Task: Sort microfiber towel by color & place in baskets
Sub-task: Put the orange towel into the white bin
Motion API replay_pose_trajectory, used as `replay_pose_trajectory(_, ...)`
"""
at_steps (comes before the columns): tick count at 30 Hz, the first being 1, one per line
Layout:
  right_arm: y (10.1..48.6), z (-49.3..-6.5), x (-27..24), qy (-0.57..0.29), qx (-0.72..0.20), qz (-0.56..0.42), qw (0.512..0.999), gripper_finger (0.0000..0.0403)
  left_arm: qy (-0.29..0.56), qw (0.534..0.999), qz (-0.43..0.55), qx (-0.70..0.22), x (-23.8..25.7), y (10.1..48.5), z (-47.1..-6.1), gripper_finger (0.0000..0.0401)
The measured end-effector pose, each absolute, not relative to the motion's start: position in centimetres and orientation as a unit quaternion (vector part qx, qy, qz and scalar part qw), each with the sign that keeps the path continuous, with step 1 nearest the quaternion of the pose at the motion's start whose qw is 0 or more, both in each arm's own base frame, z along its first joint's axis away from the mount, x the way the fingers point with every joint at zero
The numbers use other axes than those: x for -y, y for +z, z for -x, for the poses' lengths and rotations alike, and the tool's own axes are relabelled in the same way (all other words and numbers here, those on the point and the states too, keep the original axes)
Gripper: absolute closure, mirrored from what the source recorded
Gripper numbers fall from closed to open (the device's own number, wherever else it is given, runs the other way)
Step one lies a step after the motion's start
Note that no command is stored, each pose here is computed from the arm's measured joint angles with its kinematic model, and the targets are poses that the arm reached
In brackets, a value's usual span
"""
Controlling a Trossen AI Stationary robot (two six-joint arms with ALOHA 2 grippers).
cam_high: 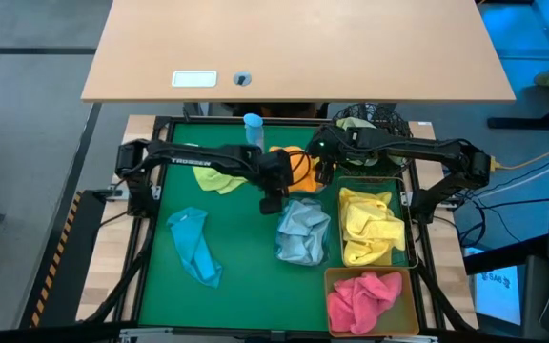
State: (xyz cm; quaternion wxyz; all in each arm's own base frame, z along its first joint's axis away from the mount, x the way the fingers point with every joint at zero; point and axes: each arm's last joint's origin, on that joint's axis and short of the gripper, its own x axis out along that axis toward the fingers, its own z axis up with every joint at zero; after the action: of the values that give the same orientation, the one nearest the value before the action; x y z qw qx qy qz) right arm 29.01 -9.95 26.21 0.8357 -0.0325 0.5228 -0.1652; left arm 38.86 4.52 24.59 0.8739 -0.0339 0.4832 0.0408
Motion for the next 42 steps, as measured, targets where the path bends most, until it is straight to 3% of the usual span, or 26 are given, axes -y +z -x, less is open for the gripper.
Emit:
replay_pose_trajectory(13, 26.2, -29.1, 9.8, -0.147, -0.520, 0.021, 0.841, 0.0162, 0.124, 0.908, 0.021, -0.399, -8.7, 24.2, -40.7, 0.0267)
replay_pose_trajectory(24, 26.0, -29.7, 9.7, -0.097, -0.492, -0.004, 0.865, 0.0162, 0.148, 0.885, 0.042, -0.440, -11.4, 20.4, -41.2, 0.0267)
replay_pose_trajectory(42, 18.5, -30.4, 9.9, -0.088, -0.486, -0.010, 0.870, 0.0162, 0.130, 0.884, 0.046, -0.446, -11.2, 20.0, -41.3, 0.0267)
